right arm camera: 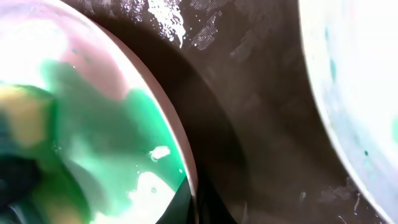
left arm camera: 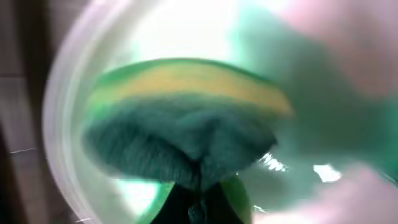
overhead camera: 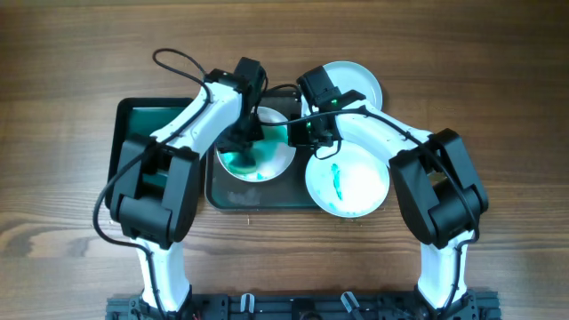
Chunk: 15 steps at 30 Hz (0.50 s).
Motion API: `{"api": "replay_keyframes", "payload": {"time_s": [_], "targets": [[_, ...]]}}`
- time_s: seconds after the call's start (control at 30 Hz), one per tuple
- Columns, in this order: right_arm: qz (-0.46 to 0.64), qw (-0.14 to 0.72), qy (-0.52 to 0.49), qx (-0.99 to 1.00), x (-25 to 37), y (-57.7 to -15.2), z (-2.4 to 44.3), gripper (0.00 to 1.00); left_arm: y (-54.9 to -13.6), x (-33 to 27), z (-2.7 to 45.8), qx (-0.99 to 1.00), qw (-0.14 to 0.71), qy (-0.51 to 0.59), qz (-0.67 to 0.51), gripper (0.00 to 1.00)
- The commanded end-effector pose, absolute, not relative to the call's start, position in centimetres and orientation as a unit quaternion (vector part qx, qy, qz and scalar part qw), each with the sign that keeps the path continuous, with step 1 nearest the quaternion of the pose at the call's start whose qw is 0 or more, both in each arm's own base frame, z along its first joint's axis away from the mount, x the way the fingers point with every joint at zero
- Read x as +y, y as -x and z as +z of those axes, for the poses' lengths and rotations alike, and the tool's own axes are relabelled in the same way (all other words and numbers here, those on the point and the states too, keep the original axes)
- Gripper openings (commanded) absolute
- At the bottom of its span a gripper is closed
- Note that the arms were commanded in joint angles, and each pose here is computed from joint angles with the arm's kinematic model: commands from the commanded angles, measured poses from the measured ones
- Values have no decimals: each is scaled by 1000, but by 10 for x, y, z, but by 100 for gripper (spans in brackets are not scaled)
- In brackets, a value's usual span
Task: Clean dirty plates on tray and stack at the side
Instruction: 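Scrub the left plate with the sponge while the right gripper holds it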
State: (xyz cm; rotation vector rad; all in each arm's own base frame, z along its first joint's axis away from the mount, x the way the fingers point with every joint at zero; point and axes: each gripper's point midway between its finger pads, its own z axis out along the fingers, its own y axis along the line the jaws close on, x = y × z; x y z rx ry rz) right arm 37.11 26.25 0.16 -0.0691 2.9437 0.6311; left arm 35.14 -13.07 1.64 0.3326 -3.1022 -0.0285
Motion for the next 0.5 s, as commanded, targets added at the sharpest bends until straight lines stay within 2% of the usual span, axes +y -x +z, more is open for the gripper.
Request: {"api": "replay_keyframes", "payload": {"time_s": [0.0, 0.1, 0.2, 0.33, 0.47], "targets": [[186, 47, 21, 981, 255, -366, -19, 4, -338, -208, 30, -975, 58, 21, 214, 4], [185, 46, 21, 981, 255, -365, -19, 4, -367, -202, 27, -981, -3, 19, 193, 4], [184, 47, 20, 982, 254, -366, -19, 4, -404, -132, 18, -991, -90, -102, 15, 4], [171, 52, 18, 984, 250, -367, -21, 4, -394, -98, 54, -982, -72, -172, -26, 4], [154, 73, 34, 985, 248, -370, -11, 4, -374, -73, 128, -977, -89, -195, -21, 4]]}}
